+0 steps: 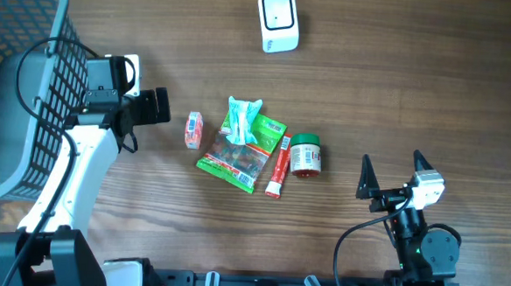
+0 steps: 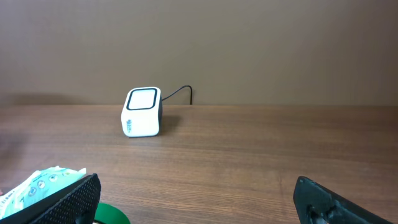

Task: Scan the item barcode
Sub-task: 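Release tissue pack and raise left gripper away, then swing right gripper over the table toward the green-lidded jar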

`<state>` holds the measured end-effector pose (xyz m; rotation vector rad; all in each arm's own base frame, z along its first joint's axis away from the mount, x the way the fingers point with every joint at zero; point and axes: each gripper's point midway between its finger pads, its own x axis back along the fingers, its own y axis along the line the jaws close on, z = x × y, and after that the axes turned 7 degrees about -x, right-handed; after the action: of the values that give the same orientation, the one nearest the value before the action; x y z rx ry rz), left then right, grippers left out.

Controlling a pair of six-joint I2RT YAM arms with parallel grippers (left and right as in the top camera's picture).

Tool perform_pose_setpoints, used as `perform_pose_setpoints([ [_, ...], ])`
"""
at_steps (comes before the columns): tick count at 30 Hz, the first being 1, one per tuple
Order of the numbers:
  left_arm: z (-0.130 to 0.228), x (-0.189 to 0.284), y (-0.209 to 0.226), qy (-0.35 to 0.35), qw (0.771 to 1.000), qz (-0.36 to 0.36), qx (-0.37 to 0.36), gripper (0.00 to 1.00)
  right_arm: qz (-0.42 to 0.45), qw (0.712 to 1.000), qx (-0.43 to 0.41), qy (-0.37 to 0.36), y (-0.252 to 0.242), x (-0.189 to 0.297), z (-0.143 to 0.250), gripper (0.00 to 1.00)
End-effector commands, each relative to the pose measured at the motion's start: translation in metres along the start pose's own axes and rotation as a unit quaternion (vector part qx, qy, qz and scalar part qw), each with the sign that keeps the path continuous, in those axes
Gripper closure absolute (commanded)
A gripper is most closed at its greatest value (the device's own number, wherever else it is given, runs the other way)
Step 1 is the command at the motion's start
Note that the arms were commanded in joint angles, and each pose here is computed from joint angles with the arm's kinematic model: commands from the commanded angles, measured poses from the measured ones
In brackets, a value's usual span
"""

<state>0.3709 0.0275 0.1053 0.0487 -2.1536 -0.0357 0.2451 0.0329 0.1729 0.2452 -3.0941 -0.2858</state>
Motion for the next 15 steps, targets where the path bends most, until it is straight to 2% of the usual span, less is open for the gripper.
perform_pose_setpoints([
  [1,-0.011,0.008,0.004,-0.017,1.0,-0.007,0.0,0.0,0.01,1.0,0.004,-0.004,-0.004,0.0,-0.001,0.0],
  [9,-0.011,0.008,0.004,-0.017,1.0,-0.007,0.0,0.0,0.007,0.995,-0.091,0.029,0.0,0.004,-0.001,0.0],
  [15,-0.011,0.008,0.004,-0.017,1.0,-0.007,0.0,0.0,0.008,0.993,-0.1,0.056,0.011,0.01,-0.039,0.0],
])
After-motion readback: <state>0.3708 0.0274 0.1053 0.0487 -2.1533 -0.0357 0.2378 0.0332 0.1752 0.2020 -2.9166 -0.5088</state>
